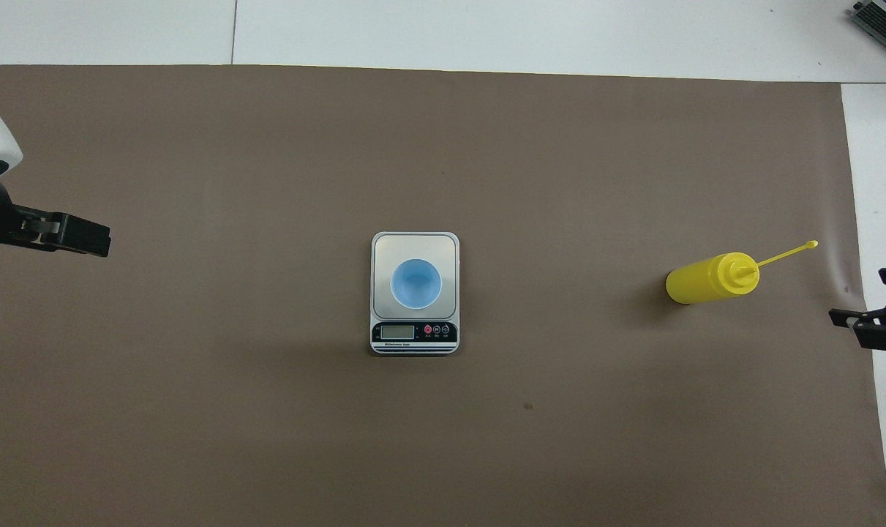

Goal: Pour seasoning into cup on scale with both arms
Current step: 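Open the right gripper and move it toward the yellow bottle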

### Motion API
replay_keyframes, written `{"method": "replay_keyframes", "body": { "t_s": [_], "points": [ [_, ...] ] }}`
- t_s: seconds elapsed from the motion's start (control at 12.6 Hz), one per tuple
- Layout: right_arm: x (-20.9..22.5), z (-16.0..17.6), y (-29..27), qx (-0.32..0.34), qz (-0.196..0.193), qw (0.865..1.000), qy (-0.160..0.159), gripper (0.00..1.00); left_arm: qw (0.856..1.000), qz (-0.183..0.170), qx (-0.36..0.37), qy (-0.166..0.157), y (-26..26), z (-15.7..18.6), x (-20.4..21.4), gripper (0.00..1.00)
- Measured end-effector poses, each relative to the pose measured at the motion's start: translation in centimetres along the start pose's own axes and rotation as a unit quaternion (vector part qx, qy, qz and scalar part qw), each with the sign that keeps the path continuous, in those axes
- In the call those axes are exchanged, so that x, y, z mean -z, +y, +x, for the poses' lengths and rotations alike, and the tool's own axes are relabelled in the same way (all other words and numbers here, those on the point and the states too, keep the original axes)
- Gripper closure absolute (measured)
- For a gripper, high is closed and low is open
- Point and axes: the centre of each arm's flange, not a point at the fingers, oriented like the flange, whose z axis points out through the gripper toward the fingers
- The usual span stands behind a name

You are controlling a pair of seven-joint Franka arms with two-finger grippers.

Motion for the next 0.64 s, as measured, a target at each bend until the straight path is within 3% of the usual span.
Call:
{"method": "replay_keyframes", "body": {
  "t_s": [0.48,0.64],
  "points": [
    [-4.2,-4.3,0.6,0.076,0.036,0.991,0.108,0.0,1.0,0.001,0.001,0.005,0.0,-0.2,0.5,0.0],
    [-5.4,-5.5,0.7,0.097,0.045,0.986,0.13,0.0,1.0,0.001,0.001,0.007,0.0,-0.4,0.8,0.0]
  ]
}}
